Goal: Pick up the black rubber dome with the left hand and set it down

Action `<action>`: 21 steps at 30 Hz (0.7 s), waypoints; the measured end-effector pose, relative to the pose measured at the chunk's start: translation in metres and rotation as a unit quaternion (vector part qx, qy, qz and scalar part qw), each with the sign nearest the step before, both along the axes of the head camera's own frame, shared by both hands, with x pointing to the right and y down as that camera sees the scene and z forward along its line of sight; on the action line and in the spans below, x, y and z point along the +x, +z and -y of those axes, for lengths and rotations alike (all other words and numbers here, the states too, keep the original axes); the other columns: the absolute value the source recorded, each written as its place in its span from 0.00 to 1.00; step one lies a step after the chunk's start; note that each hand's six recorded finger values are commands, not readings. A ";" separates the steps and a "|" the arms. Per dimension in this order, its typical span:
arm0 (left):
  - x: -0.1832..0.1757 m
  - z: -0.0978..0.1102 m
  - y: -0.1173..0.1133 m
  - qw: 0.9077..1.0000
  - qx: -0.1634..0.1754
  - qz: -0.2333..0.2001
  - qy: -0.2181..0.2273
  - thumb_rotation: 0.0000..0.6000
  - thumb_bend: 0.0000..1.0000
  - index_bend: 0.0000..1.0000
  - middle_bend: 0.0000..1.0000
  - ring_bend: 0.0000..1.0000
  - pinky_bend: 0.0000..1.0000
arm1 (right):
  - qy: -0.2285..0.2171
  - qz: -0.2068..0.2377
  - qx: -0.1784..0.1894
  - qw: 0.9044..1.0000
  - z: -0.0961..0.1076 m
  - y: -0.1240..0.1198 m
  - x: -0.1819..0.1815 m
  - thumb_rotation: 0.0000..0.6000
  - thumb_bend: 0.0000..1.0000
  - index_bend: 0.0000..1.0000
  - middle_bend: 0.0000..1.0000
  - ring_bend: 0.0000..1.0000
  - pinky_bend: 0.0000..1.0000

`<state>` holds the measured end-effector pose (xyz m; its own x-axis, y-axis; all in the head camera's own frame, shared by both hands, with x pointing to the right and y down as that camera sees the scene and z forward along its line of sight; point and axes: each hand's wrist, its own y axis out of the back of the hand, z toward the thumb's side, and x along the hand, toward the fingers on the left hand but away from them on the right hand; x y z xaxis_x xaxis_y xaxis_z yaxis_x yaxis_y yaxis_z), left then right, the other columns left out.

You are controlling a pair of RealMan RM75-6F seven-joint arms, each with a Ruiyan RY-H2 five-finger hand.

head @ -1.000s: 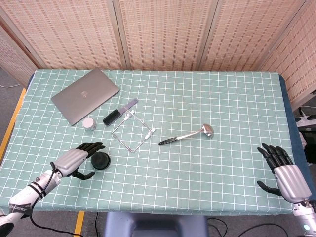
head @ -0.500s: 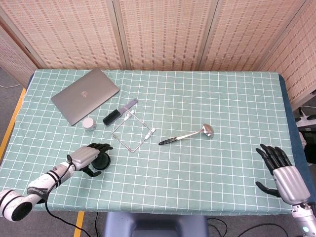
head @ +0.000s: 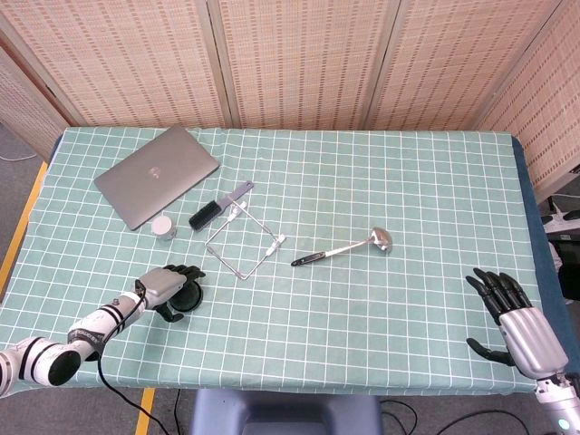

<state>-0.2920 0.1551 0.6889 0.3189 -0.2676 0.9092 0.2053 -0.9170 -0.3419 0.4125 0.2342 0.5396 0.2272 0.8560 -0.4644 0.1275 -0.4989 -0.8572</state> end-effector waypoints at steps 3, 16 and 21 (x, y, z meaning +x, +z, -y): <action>0.003 0.002 0.004 1.000 0.006 0.006 0.001 1.00 0.30 0.00 0.00 0.00 0.19 | 0.003 0.003 0.006 1.000 0.000 -0.003 0.000 1.00 0.11 0.00 0.00 0.00 0.00; 0.014 0.004 0.012 0.999 0.006 0.029 0.023 1.00 0.30 0.00 0.00 0.00 0.25 | 0.005 0.002 0.013 1.000 -0.001 -0.005 0.001 1.00 0.11 0.00 0.00 0.00 0.00; 0.013 0.003 0.016 0.999 0.009 0.039 0.033 1.00 0.30 0.02 0.04 0.00 0.23 | 0.008 0.002 0.016 1.000 0.000 -0.006 0.002 1.00 0.11 0.00 0.00 0.00 0.00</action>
<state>-0.2795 0.1520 0.7046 0.2649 -0.2653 0.9270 0.2922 -0.8941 -0.3394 0.4150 0.2342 0.5338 0.2158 0.8738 -0.4357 0.1381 -0.4690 -0.8723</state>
